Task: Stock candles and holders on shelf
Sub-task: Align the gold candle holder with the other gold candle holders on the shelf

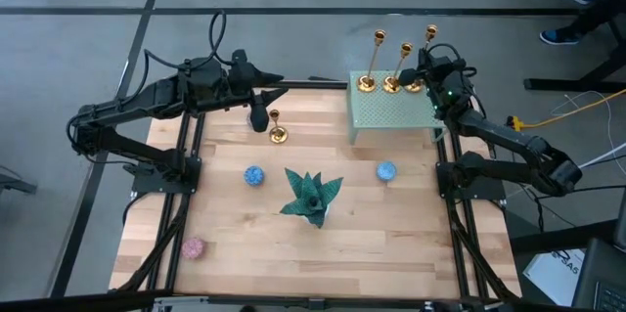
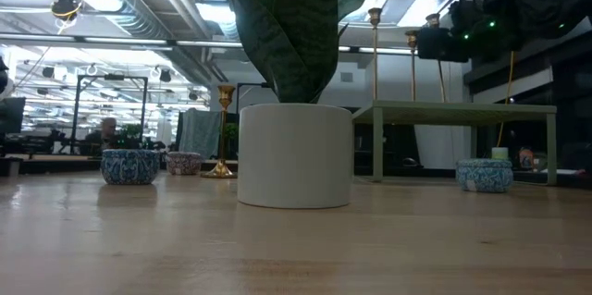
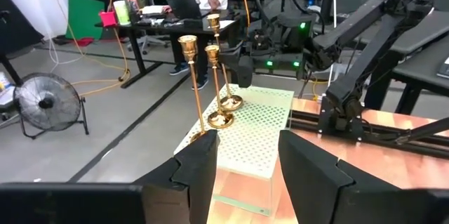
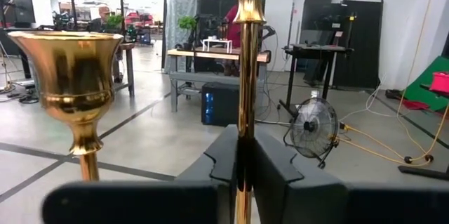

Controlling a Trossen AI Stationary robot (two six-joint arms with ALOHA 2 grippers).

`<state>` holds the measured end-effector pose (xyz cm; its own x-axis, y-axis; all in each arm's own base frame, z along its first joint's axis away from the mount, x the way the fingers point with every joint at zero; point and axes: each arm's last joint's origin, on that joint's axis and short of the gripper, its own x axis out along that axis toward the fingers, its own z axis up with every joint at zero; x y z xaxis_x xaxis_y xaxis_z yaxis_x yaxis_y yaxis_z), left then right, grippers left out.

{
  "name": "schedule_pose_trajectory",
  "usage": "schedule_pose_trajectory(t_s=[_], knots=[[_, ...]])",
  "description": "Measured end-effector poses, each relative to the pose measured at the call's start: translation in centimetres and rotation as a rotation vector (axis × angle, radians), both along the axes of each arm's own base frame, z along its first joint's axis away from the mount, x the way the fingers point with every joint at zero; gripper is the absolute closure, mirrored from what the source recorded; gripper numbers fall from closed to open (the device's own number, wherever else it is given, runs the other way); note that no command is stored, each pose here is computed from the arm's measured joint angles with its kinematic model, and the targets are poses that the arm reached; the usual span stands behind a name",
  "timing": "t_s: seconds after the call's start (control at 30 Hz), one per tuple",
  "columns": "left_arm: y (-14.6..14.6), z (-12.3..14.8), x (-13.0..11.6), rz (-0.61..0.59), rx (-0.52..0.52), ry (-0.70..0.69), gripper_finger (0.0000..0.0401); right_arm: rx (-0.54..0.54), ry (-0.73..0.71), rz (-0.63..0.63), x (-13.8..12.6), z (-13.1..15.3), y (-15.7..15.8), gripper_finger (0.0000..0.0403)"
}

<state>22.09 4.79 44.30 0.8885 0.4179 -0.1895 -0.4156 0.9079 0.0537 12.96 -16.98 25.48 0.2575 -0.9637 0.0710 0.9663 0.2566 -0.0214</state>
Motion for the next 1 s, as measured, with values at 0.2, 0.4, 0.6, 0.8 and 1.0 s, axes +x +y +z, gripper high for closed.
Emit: schedule_pose_trajectory(t_s=[0.2,0.4,0.6,0.8,1.0], knots=[[0.0,0.0,0.0,0.000,0.001,0.000,0.0255,0.004,0.002,-0.001,0.0,0.0,0.0,0.0332],[0.0,0.0,0.0,0.000,0.001,0.001,0.0256,0.008,-0.021,0.007,0.1,0.0,0.2,0.0309],[0.0,0.0,0.0,0.000,0.000,0.000,0.0257,0.035,-0.028,0.030,0.2,0.1,0.8,0.0282],[0.0,0.0,0.0,0.000,-0.001,0.000,0.0258,0.086,0.016,0.046,-0.1,0.0,1.6,0.0249],[0.0,0.0,0.0,0.000,-0.001,0.000,0.0258,0.120,-0.011,0.048,-1.0,0.4,2.6,0.0209]])
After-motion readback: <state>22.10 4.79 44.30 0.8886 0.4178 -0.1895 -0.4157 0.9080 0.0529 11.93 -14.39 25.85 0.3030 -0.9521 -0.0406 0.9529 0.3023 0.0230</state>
